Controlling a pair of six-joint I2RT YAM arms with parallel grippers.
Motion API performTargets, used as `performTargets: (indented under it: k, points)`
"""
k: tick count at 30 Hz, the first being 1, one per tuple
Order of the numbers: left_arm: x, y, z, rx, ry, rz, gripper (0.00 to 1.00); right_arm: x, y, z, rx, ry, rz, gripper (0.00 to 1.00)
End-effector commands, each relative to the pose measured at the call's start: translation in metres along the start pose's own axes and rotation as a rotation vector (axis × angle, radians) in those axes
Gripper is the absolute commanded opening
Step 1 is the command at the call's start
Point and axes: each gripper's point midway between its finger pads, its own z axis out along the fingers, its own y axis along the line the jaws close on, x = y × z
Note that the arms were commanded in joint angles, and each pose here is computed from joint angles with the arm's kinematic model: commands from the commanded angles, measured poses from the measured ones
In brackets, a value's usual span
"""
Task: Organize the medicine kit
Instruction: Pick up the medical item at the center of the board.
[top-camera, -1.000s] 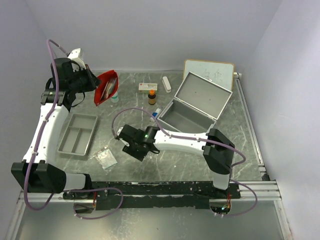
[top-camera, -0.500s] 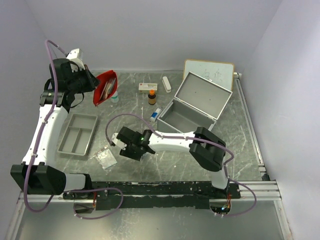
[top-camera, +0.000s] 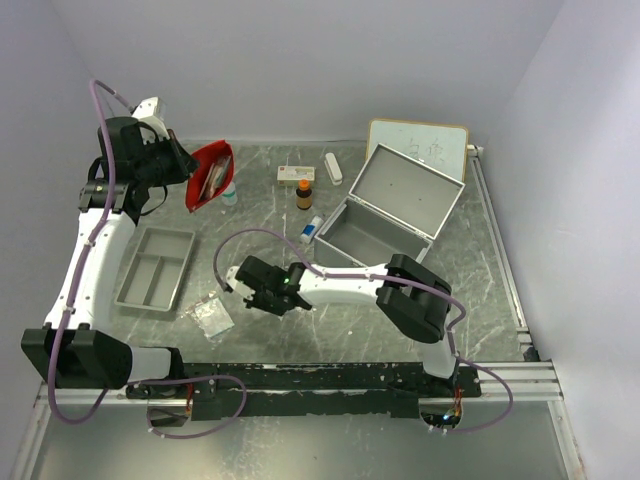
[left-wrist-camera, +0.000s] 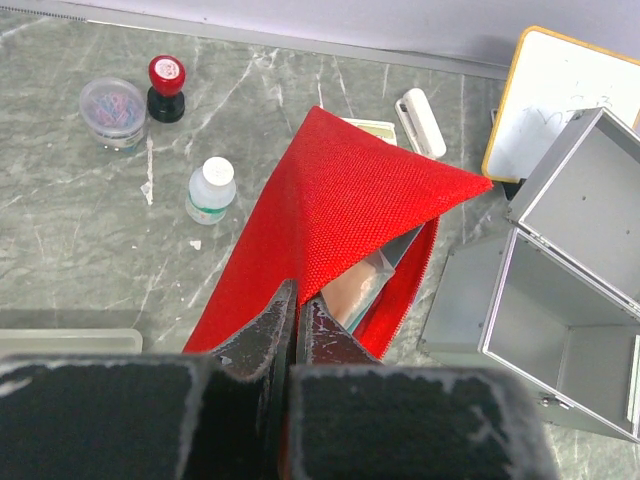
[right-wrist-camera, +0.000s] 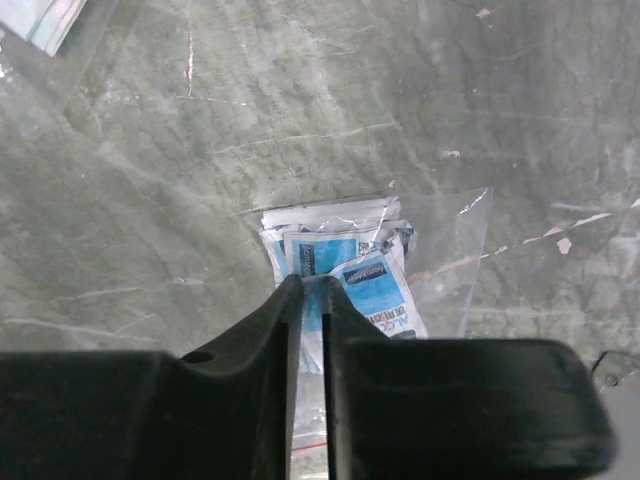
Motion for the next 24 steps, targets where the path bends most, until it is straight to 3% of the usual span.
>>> performTargets:
  k: [1, 6, 9, 13, 18, 24]
  points:
    - [-0.005, 0.0, 0.001, 0.013, -0.014, 0.009, 0.07, 0.041, 0.011, 0.016, -0.023, 0.118, 0.03, 0.04]
    - [-0.006, 0.0, 0.003, 0.015, -0.015, 0.007, 0.07, 0.047, 0.012, 0.016, -0.009, 0.13, 0.064, 0.0]
    - [-0.006, 0.0, 0.002, 0.014, -0.017, 0.011, 0.07, 0.046, 0.012, 0.013, -0.007, 0.127, 0.087, 0.27]
    - [-0.003, 0.001, 0.003, 0.012, -0.01, 0.006, 0.07, 0.048, 0.015, 0.015, -0.017, 0.125, 0.101, 0.41]
    - [-0.003, 0.001, 0.002, 0.011, -0.01, 0.007, 0.07, 0.057, 0.014, 0.024, 0.002, 0.158, 0.099, 0.4]
    - [0.0, 0.002, 0.001, 0.01, -0.002, 0.008, 0.07, 0.076, 0.011, 0.041, 0.042, 0.212, 0.086, 0.28]
